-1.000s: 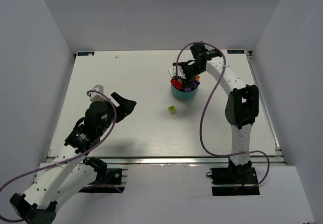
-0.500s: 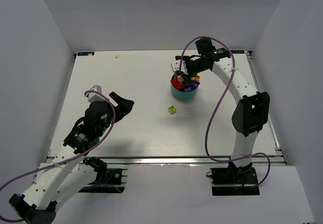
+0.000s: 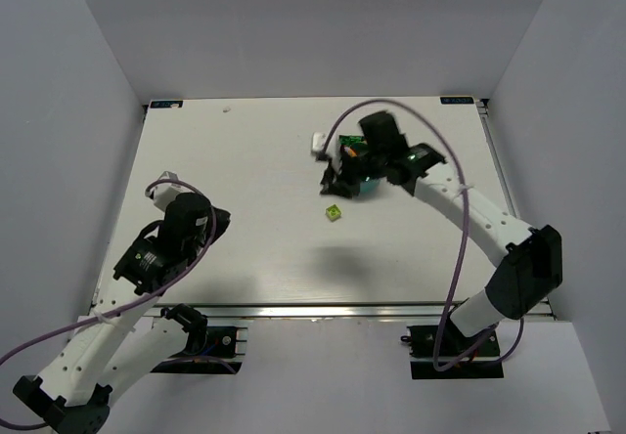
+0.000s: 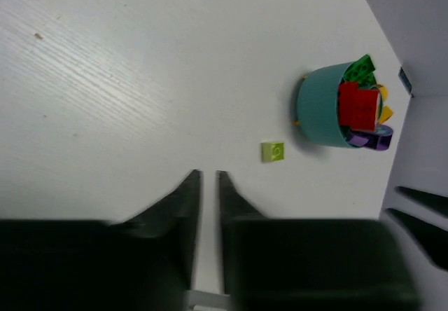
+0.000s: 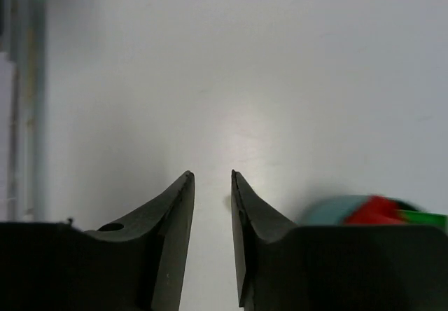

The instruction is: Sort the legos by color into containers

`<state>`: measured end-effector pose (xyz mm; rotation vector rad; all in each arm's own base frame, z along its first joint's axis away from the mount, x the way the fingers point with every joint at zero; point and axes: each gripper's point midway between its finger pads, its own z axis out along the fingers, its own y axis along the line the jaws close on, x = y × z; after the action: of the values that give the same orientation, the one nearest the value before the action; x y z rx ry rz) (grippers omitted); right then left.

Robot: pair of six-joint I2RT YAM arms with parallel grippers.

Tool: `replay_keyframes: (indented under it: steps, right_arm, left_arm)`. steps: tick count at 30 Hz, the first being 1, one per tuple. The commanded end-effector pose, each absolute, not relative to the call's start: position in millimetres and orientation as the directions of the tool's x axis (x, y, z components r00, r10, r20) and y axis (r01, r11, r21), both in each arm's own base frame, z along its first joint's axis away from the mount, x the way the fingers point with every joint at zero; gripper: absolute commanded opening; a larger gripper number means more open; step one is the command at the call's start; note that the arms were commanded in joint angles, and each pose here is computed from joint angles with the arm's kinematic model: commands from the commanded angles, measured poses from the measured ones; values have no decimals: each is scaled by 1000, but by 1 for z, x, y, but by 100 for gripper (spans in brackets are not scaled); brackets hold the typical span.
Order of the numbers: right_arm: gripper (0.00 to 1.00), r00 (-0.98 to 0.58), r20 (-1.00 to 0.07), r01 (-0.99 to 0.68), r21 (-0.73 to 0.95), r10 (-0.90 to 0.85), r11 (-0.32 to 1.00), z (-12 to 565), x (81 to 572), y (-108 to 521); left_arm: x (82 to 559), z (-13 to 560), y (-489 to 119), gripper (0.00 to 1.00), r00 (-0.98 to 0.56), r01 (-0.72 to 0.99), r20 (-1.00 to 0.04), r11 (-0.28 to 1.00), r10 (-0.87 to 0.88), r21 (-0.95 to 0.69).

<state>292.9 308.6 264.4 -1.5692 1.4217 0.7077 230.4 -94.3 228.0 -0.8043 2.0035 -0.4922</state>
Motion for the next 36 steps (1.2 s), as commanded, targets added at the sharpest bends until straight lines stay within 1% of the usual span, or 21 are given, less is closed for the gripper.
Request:
replay_keyframes:
  steps: [1,2,3,4,6,7,8,9,10,11,12,13,14,15,16,18,22,24,36]
  right_arm:
    - [33,-171,-747,-982,77,-642,172,178,244,308]
    - [37,-199,-725,-977,90,-660,195,167,239,309]
    - [41,-213,-689,-972,75,-693,224,151,234,310]
    - [48,-265,-661,-957,89,-702,277,139,233,310]
    - [52,-316,-607,-931,48,-729,363,122,240,308]
    - [56,-396,-572,-896,69,-719,438,112,246,311]
    - [57,-438,-542,-865,37,-717,500,108,255,307]
    - [59,-472,-530,-840,28,-704,542,105,263,308]
    - [63,-491,-528,-821,14,-693,571,103,273,313]
    - [65,-504,-530,-795,-23,-682,606,103,283,312]
    - [68,-502,-534,-789,-38,-680,613,100,289,314]
    - [73,-489,-567,-775,-66,-663,628,105,301,320]
    - [74,-487,-570,-752,-112,-662,649,106,310,317]
    - [74,-498,-551,-740,-132,-670,660,96,316,317]
    - [74,-506,-552,-725,-144,-663,674,102,323,319]
    - [73,-523,-530,-705,-171,-667,688,94,329,316]
    - [72,-514,-533,-698,-196,-672,689,89,333,314]
    - [71,-524,-515,-697,-199,-679,688,81,333,311]
    - [65,-558,-482,-688,-186,-676,701,55,344,297]
  left_arm:
    - [220,225,-79,12,-349,-425,-573,670,-742,-609]
    - [215,223,-75,0,-343,-438,-567,662,-749,-608]
    - [213,217,-74,0,-339,-458,-551,646,-762,-611]
    - [208,212,-71,0,-340,-479,-542,638,-768,-603]
    - [202,209,-69,18,-325,-494,-510,603,-796,-626]
    - [199,204,-68,28,-327,-505,-502,597,-800,-623]
    - [197,205,-68,49,-315,-504,-486,578,-815,-642]
    - [195,205,-67,55,-313,-504,-482,573,-818,-646]
    - [194,204,-67,57,-311,-506,-477,568,-822,-649]
    - [193,205,-67,59,-309,-505,-473,563,-825,-654]
    - [192,206,-67,60,-308,-502,-470,561,-827,-658]
    - [191,206,-66,60,-310,-502,-469,561,-827,-658]
    - [191,207,-66,61,-310,-499,-470,562,-827,-659]
    - [190,207,-68,61,-315,-496,-466,562,-827,-662]
    - [192,208,-69,61,-318,-488,-465,563,-826,-667]
    - [192,207,-72,62,-334,-482,-467,574,-819,-662]
    - [195,202,-77,63,-357,-480,-466,587,-809,-651]
    - [197,202,-78,63,-357,-475,-470,590,-807,-653]
    - [199,203,-78,63,-355,-471,-475,593,-805,-653]
